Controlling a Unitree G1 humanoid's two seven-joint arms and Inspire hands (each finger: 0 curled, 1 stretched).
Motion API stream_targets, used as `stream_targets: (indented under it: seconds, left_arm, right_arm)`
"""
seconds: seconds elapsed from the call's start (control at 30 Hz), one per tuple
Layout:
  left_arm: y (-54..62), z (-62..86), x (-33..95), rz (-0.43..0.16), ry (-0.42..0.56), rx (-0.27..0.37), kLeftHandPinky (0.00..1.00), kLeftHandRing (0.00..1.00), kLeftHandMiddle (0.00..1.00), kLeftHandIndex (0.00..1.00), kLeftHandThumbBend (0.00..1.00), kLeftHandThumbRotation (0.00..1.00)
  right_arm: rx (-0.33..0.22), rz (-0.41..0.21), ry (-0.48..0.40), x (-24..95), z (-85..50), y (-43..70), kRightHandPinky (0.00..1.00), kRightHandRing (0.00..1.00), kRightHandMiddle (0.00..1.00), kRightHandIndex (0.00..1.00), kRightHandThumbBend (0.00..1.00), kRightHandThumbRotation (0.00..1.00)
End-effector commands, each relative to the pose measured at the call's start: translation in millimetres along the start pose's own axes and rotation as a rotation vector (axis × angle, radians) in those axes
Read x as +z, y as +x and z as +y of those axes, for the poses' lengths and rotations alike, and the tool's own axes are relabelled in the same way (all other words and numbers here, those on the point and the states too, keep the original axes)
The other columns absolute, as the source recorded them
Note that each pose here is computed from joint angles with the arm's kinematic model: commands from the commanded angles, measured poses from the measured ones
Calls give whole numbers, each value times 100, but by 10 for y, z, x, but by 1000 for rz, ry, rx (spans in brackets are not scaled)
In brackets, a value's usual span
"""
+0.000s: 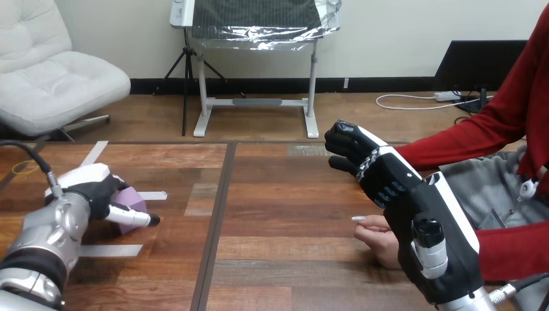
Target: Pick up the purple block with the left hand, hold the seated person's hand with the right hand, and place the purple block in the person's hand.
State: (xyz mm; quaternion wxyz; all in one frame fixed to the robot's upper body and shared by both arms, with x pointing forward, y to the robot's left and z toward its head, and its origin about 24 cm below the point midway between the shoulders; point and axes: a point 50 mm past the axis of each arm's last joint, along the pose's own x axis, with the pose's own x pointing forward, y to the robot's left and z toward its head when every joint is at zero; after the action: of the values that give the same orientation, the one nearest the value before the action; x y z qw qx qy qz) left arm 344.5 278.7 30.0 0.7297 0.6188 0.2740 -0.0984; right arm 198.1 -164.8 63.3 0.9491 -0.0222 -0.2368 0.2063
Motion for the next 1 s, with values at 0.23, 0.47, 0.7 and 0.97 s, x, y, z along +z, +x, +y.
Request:
stream_targets:
  seconds: [0.23, 0.47, 0.7, 0.97]
  left_arm:
    - [-13, 463, 204, -34, 36, 115, 86, 90, 90, 86, 84, 50]
    - [-11, 456, 216, -29, 41, 119, 89, 90, 89, 85, 84, 44]
    - [-8, 443, 221, -29, 48, 126, 89, 89, 89, 84, 86, 39]
    - [-5, 432, 238, -30, 47, 139, 88, 89, 88, 83, 88, 35]
  right_arm:
    - [17, -83, -24, 139, -41, 120, 87, 89, 88, 87, 97, 100]
    - [17, -86, -24, 149, -39, 121, 87, 89, 88, 87, 98, 100]
    - [19, -89, -27, 155, -40, 123, 86, 89, 88, 87, 98, 100]
    - [19, -91, -25, 156, -45, 124, 86, 89, 88, 87, 98, 100]
